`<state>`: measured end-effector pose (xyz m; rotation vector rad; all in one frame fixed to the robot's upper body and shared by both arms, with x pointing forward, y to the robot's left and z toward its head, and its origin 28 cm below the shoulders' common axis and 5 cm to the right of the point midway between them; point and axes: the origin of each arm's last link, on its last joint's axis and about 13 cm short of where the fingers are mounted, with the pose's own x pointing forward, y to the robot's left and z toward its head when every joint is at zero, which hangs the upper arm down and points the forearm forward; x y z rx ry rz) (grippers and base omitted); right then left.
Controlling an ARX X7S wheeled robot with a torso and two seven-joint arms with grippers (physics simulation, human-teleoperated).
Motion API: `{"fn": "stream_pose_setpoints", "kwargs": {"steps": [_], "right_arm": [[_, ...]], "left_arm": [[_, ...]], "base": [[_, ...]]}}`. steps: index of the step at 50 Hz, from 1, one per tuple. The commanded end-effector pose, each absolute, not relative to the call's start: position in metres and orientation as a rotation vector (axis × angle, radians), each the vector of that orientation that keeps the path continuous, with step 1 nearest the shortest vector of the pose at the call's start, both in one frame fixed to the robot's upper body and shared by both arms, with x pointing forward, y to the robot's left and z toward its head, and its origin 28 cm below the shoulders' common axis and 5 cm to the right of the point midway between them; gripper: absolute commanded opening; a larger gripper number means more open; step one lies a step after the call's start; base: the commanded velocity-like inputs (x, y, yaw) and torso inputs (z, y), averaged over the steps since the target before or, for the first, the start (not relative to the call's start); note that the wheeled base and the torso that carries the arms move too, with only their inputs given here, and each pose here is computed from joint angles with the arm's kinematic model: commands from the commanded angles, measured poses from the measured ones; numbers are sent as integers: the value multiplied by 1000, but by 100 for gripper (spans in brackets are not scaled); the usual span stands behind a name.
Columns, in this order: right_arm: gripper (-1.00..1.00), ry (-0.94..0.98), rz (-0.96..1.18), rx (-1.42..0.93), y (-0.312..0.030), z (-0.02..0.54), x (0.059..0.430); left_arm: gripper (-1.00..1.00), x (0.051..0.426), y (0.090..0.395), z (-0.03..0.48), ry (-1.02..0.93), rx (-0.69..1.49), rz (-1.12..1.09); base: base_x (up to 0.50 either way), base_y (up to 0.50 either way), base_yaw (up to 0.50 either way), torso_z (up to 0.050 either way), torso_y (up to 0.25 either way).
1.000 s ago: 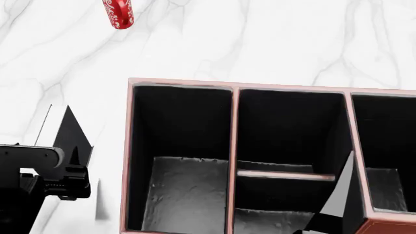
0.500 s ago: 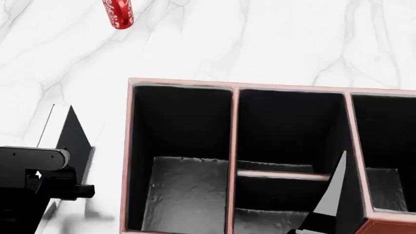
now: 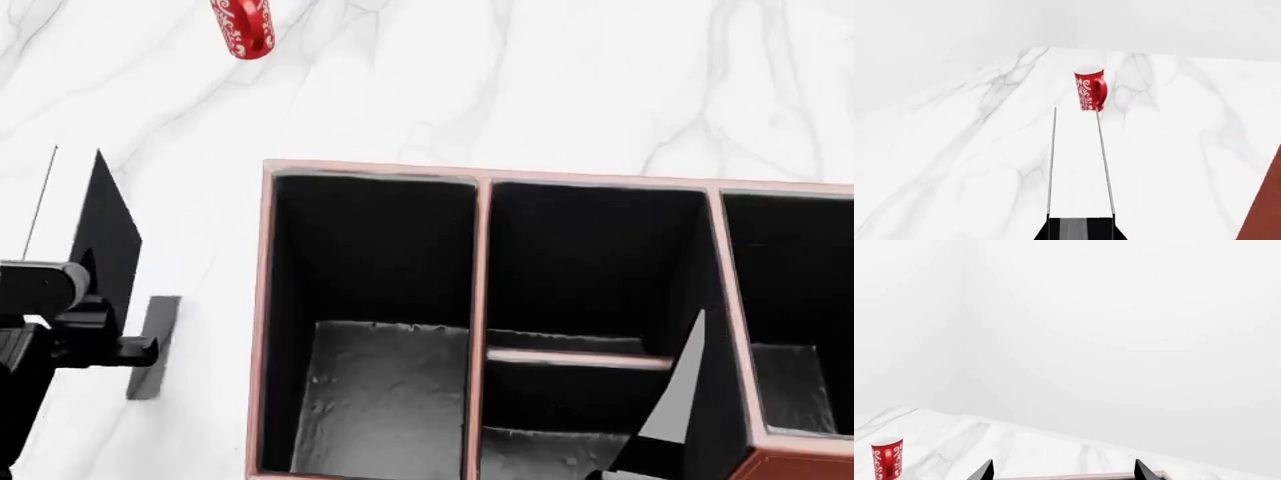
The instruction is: Pick up the book and place it in the left compartment of the caddy.
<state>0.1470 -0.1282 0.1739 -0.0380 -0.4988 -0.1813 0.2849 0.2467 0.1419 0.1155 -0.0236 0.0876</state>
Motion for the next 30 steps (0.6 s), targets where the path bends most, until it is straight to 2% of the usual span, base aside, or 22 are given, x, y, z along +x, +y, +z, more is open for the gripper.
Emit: {"fn": "stream_pose_setpoints", "kwargs": {"steps": [1,8,19,30], "right_arm": [[100,-517,-194,-44,-130,176,149],[100,-518,-194,-43,-130,176,149],[100,-518,-195,-43,-131,176,148],[100,-518,-194,-44,-130,176,148]], "left_arm": [[-100,256,242,207,-245,95,70],[-100,236,240,246,-370,119,84],[-100,207,234,281,-475,77,22],[-100,162,214,286,-543,22,-122]], "base": [[0,0,0,0,0],[0,0,0,0,1],[0,0,0,0,2],[0,0,0,0,1]]}}
